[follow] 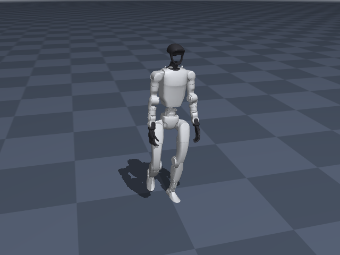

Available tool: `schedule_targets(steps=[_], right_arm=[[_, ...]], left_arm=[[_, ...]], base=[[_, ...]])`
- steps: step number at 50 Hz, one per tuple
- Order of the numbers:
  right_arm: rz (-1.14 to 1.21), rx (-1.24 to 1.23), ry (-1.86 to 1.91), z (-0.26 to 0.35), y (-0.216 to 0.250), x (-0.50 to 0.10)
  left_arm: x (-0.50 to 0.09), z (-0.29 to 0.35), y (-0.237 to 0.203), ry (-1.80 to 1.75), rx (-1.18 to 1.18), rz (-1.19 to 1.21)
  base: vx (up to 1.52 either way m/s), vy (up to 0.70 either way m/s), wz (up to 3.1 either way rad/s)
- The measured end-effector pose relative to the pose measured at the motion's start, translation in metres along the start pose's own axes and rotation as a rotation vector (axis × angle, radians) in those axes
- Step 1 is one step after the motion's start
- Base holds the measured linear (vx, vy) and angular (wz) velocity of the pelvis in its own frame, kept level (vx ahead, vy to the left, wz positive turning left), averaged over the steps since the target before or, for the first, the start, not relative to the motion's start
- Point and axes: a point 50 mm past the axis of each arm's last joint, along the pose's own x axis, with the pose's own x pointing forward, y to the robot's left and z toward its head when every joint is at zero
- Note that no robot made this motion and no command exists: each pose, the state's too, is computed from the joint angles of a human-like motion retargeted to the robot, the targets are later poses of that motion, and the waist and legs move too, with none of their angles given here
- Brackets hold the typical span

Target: Walk run

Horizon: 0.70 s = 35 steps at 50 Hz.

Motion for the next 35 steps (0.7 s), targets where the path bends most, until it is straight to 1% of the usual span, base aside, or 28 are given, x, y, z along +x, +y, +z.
schedule_targets(steps=[5,8,11,15,17,20,22,26,30,35], right_arm=[[0.002,0.047,0.112,-0.041,0.0,-0.011],[0.004,0.08,0.181,-0.06,0.001,-0.018],[0.011,0.117,0.233,-0.075,0.002,-0.024],[0.017,0.135,0.265,-0.083,-0.001,-0.027],[0.012,0.127,0.27,-0.083,0.0,-0.027],[0.0,0.161,0.264,-0.08,0.005,-0.026],[0.0,0.16,0.211,-0.064,0.003,-0.019],[0.005,0.116,0.096,-0.021,-0.002,-0.004],[-0.022,0.098,-0.073,0.035,-0.013,0.007],[-0.046,0.101,-0.293,0.108,-0.029,0.009]], left_arm=[[0.001,0.085,0.042,-0.264,-0.019,0.097],[-0.007,0.123,0.065,-0.383,0.002,0.143],[-0.014,0.147,0.077,-0.46,0.038,0.167],[-0.013,0.148,0.068,-0.479,0.073,0.149],[-0.008,0.126,0.058,-0.426,0.09,0.118],[0.0,0.072,0.031,-0.297,0.112,0.069],[0.001,0.039,0.015,-0.199,0.104,0.047],[-0.006,-0.031,-0.008,0.037,0.126,-0.025],[-0.025,-0.088,-0.031,0.22,0.133,-0.073],[-0.05,-0.139,-0.049,0.401,0.049,-0.101]], base=[[0.92,-0.07,0.84],[1.01,-0.18,0.95],[1.2,-0.27,0.79],[1.0,-0.25,0.37],[1.37,-0.41,0.05],[1.52,-0.39,-0.02],[0.88,-0.31,-0.72],[1.12,-0.31,0.02],[0.88,-0.12,0.12],[0.91,-0.18,-0.43]])
